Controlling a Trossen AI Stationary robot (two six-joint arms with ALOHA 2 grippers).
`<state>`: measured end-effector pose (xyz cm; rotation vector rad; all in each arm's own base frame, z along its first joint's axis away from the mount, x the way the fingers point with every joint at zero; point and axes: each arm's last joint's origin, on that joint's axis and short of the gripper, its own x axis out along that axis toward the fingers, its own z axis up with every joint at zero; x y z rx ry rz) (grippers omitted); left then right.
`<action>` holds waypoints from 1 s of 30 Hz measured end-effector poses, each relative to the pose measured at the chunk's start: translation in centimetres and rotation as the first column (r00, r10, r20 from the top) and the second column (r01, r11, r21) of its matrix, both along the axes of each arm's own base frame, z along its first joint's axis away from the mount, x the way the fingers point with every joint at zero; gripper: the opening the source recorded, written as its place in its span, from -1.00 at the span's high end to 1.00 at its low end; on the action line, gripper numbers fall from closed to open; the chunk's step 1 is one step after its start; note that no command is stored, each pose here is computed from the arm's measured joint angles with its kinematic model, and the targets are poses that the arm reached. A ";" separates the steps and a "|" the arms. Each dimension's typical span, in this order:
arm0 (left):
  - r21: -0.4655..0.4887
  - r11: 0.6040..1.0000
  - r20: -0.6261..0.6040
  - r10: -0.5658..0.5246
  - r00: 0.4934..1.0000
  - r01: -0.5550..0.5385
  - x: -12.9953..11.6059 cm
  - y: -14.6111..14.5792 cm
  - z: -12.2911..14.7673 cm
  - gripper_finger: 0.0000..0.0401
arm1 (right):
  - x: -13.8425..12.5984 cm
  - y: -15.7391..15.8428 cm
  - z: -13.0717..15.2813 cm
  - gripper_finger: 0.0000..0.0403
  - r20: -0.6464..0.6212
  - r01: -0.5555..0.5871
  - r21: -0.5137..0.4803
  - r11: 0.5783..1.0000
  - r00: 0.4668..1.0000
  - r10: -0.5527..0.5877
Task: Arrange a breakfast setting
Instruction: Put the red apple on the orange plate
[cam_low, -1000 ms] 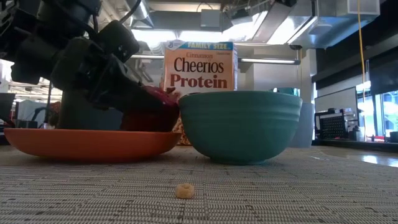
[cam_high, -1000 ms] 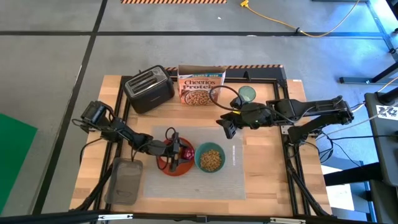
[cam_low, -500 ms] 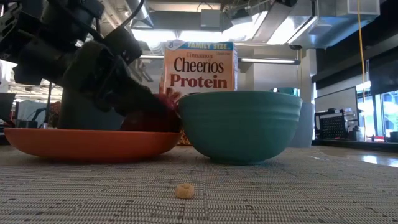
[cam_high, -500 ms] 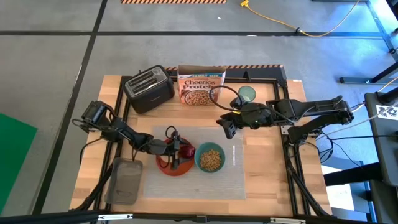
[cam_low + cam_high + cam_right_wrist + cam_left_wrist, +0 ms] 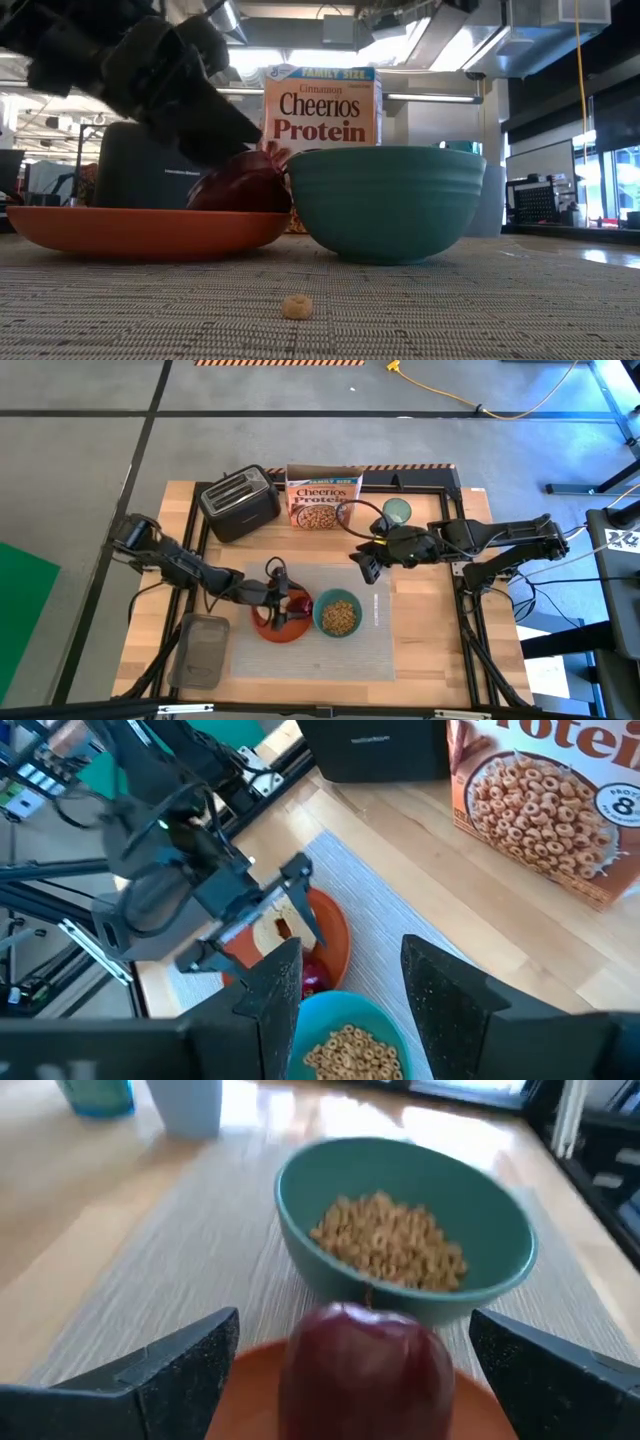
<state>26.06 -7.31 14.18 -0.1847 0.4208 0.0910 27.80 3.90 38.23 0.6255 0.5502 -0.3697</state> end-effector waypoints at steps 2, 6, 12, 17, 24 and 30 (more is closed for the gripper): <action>-0.004 1.000 -0.074 -0.019 0.997 0.019 0.3 0.2 0.8 -0.94 | -0.1 0.0 -0.1 0.18 -0.010 0.000 -0.002 1.000 1.000 0.000; -0.036 0.996 -0.171 -0.083 0.982 0.078 1.6 0.5 2.7 -0.93 | -0.2 -0.1 -0.2 0.18 -0.028 0.001 -0.007 1.000 1.000 -0.002; -0.063 0.996 -0.301 -0.082 0.950 0.066 3.3 1.9 4.9 -0.93 | -0.2 -0.3 -0.3 0.18 -0.045 0.006 -0.011 1.000 0.999 -0.006; -0.097 0.994 -0.376 -0.088 0.922 0.055 3.4 3.2 5.3 -0.93 | -0.3 -0.3 -0.4 0.18 -0.057 -0.004 -0.027 1.000 0.998 0.003; -0.160 0.986 -0.397 -0.102 0.912 0.040 3.3 3.1 5.3 -0.93 | -0.3 -0.3 -0.4 0.18 -0.063 -0.003 -0.040 0.999 0.998 0.001; -0.160 0.986 -0.384 -0.102 0.918 0.042 3.4 2.7 5.4 -0.93 | -0.3 -0.4 -0.4 0.18 -0.066 -0.006 -0.067 0.998 0.998 0.001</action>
